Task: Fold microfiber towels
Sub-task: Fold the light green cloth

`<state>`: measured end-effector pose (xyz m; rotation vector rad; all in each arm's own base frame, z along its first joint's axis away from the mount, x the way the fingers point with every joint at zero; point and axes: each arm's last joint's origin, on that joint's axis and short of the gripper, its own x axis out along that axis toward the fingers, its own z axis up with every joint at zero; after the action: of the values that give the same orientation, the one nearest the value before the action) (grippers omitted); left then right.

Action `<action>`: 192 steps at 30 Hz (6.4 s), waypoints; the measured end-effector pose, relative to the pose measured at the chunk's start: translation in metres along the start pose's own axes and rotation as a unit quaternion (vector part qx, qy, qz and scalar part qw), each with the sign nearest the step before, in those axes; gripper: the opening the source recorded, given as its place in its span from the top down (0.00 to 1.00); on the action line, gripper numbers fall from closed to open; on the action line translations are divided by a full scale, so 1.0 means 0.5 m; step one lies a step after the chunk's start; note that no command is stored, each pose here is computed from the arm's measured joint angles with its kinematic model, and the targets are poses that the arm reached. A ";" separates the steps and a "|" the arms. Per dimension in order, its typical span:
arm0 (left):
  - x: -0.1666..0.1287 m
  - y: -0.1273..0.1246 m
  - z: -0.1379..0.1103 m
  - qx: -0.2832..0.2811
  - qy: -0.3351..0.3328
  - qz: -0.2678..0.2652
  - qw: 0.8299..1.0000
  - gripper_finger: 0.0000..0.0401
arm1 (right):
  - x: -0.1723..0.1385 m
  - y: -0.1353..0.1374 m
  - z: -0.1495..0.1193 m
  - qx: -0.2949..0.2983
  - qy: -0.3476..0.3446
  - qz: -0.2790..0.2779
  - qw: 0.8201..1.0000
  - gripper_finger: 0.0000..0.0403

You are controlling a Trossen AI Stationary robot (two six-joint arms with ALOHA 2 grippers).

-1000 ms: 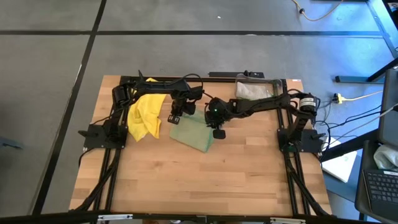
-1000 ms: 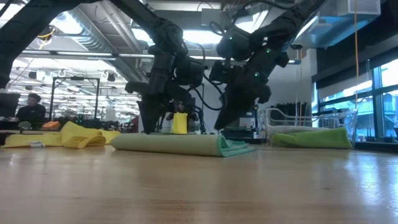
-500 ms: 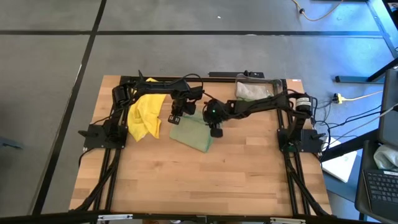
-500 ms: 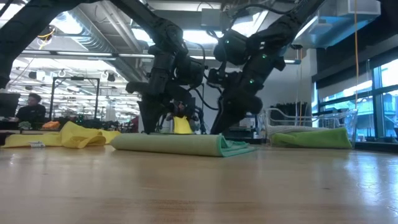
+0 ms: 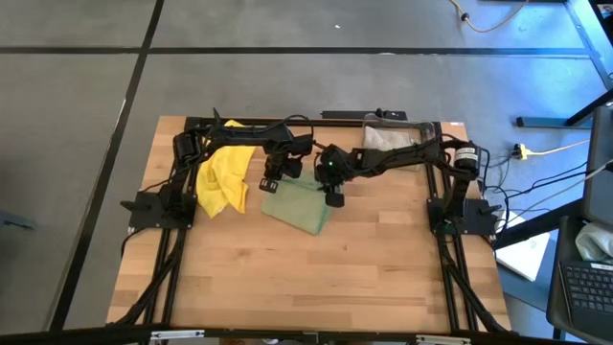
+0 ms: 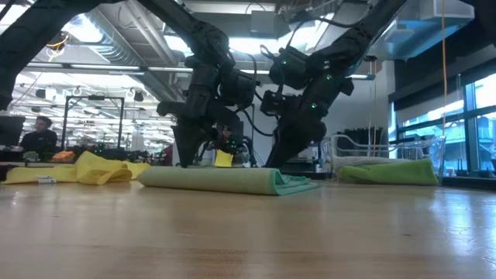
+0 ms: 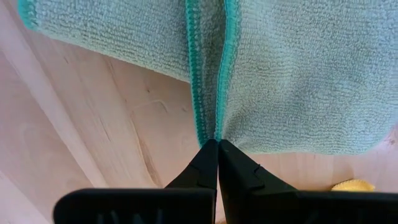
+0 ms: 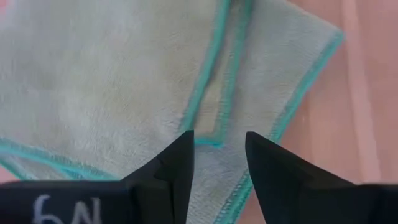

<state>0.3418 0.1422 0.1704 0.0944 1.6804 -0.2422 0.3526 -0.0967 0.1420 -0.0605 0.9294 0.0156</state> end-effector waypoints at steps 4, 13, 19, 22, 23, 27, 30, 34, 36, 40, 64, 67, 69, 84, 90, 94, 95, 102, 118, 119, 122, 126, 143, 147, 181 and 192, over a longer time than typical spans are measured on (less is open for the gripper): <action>0.000 0.000 0.000 0.000 0.000 0.000 1.000 1.00 | -0.005 -0.023 -0.002 0.059 -0.024 0.035 0.997 0.64; 0.000 0.000 0.000 0.001 0.000 0.000 1.000 1.00 | 0.020 -0.035 -0.019 0.125 -0.024 0.098 0.987 0.64; 0.000 0.000 0.000 0.001 0.001 0.000 1.000 1.00 | 0.041 -0.034 -0.030 0.126 -0.016 0.101 0.987 0.67; 0.000 0.000 0.000 0.001 0.001 0.000 1.000 1.00 | 0.042 -0.035 -0.029 0.125 -0.017 0.100 0.987 0.74; 0.000 0.000 -0.001 0.001 0.001 0.000 1.000 1.00 | 0.042 -0.035 -0.029 0.124 -0.018 0.100 0.987 0.77; 0.000 0.000 -0.001 0.001 0.001 0.000 1.000 1.00 | 0.042 -0.036 -0.029 0.114 -0.020 0.101 0.988 0.90; 0.000 0.000 -0.002 0.001 0.003 -0.002 1.000 1.00 | 0.042 -0.036 -0.029 0.106 -0.021 0.100 0.989 0.98; 0.000 0.005 -0.005 -0.002 0.004 0.001 1.000 1.00 | 0.041 -0.036 -0.030 0.102 -0.020 0.101 0.989 0.95; 0.000 0.009 -0.008 -0.005 0.004 0.000 1.000 1.00 | 0.038 -0.036 -0.029 0.102 -0.020 0.100 0.989 0.95; 0.000 0.014 -0.013 -0.011 0.006 -0.002 1.000 1.00 | 0.024 -0.035 -0.021 0.099 -0.027 0.098 0.990 0.98; -0.059 0.004 0.031 0.050 -0.018 0.074 0.996 1.00 | -0.042 0.059 -0.013 0.104 0.076 0.128 0.983 0.98; -0.077 0.008 0.039 0.053 -0.032 0.094 0.994 1.00 | -0.042 0.071 -0.019 0.109 0.099 0.131 0.980 0.98; -0.086 0.011 0.041 0.052 -0.037 0.101 0.993 1.00 | -0.043 0.078 -0.023 0.111 0.115 0.127 0.979 0.98; -0.091 -0.014 0.077 0.136 -0.171 0.003 0.976 0.99 | -0.042 0.080 -0.025 0.101 0.126 0.097 0.982 0.98; -0.089 -0.012 0.102 0.149 -0.220 0.012 0.964 0.86 | -0.041 0.079 -0.022 0.090 0.118 0.097 0.984 0.98; -0.059 -0.005 0.119 0.151 -0.209 0.016 0.966 0.71 | -0.041 0.079 -0.021 0.089 0.117 0.097 0.984 0.98; -0.048 -0.003 0.122 0.150 -0.201 0.015 0.968 0.67 | -0.041 0.079 -0.021 0.089 0.116 0.097 0.984 0.98; -0.018 0.012 0.124 0.141 -0.154 0.042 0.977 0.58 | -0.041 0.079 -0.021 0.082 0.116 0.098 0.985 0.98; -0.014 0.026 0.097 0.123 -0.117 0.025 0.985 0.59 | -0.041 0.079 -0.021 0.076 0.115 0.099 0.985 0.98; -0.014 0.025 0.099 0.127 -0.119 0.027 0.984 0.59 | -0.041 0.079 -0.021 0.076 0.115 0.099 0.985 0.98; -0.018 0.023 0.100 0.129 -0.122 0.029 0.984 0.59 | -0.041 0.079 -0.021 0.076 0.115 0.099 0.985 0.98; -0.022 0.020 0.103 0.133 -0.139 0.020 0.981 0.59 | -0.041 0.079 -0.021 0.076 0.115 0.099 0.985 0.98; -0.016 0.020 0.104 0.123 -0.147 0.013 0.981 0.59 | -0.042 0.079 -0.022 0.075 0.116 0.100 0.985 0.98; -0.015 0.019 0.103 0.123 -0.144 0.010 0.982 0.59 | -0.042 0.079 -0.022 0.075 0.116 0.100 0.985 0.98; -0.012 0.020 0.085 0.112 -0.079 0.032 0.990 1.00 | -0.045 0.081 -0.031 0.079 0.141 0.104 0.981 0.98; -0.013 0.023 0.089 0.105 -0.088 0.039 0.990 1.00 | -0.045 0.083 -0.032 0.081 0.142 0.117 0.979 0.98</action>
<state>0.3881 0.1443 0.1708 0.2876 1.4685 -0.3582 0.3247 -0.0558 0.1488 0.2034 1.2173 0.1530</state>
